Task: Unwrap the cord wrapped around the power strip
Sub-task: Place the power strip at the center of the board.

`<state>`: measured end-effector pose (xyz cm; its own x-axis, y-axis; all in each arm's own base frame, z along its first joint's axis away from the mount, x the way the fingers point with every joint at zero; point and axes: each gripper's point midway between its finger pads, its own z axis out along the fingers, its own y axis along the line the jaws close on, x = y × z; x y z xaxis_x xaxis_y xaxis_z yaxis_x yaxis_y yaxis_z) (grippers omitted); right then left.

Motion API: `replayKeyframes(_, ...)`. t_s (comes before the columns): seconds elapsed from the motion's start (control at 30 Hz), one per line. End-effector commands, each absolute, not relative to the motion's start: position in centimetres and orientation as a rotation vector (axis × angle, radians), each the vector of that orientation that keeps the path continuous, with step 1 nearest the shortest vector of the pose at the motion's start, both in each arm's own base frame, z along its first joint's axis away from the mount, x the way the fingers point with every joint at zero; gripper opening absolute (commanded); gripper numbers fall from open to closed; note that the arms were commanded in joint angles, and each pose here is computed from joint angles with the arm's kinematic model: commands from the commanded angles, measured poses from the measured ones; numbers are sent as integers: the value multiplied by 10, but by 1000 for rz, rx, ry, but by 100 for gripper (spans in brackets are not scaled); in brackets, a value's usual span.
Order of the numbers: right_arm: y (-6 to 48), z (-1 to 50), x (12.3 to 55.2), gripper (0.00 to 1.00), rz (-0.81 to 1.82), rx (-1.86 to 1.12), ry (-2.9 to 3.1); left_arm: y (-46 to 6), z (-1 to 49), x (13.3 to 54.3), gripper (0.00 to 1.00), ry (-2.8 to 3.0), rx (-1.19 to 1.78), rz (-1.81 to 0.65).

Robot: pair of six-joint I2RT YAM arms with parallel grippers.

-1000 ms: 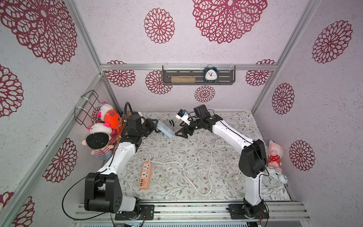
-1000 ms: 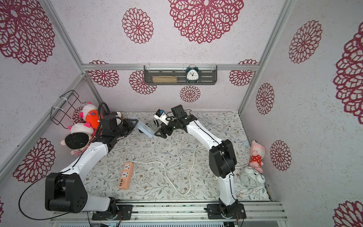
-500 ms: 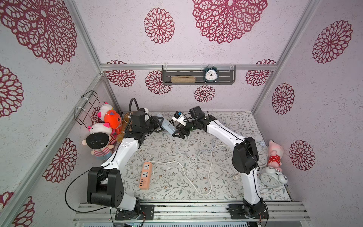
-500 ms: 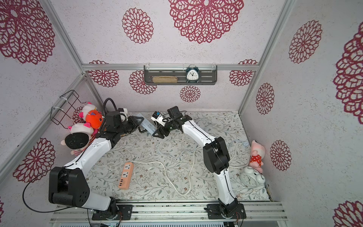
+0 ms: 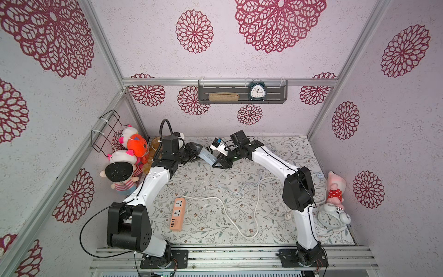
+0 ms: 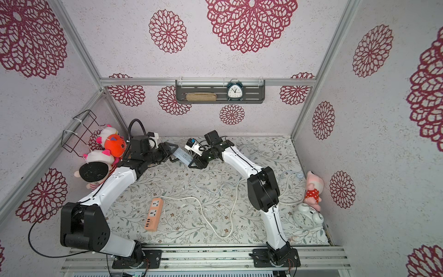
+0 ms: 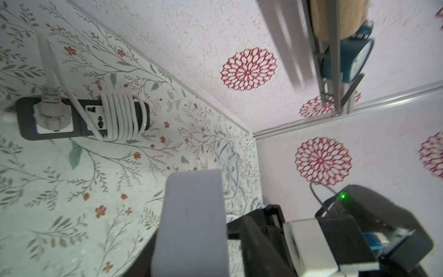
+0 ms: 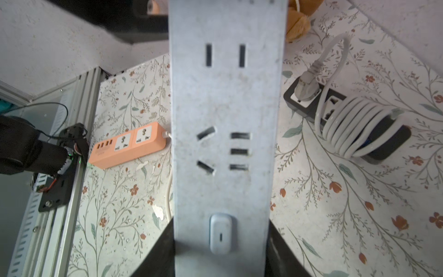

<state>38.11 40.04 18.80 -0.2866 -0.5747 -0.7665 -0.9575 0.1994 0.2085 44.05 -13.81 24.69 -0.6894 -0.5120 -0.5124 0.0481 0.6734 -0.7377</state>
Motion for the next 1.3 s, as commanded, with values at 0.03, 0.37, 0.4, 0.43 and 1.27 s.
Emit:
replayKeyframes(0.03,362,169,377,21,825,-1531,2003,-136,243,417,89,2270,-33,-792)
replayKeyframes(0.37,286,164,348,13,658,-1908,2026,-155,233,336,93,2345,837,-773)
replayKeyframes(0.4,281,162,347,13,628,-1943,2022,-155,230,335,93,2365,873,-774)
replayKeyframes(0.43,277,162,345,14,611,-1976,2011,-156,229,335,94,2369,923,-778)
replayKeyframes(1.27,290,172,316,0,779,-2150,1737,-248,183,322,96,2230,1457,-748)
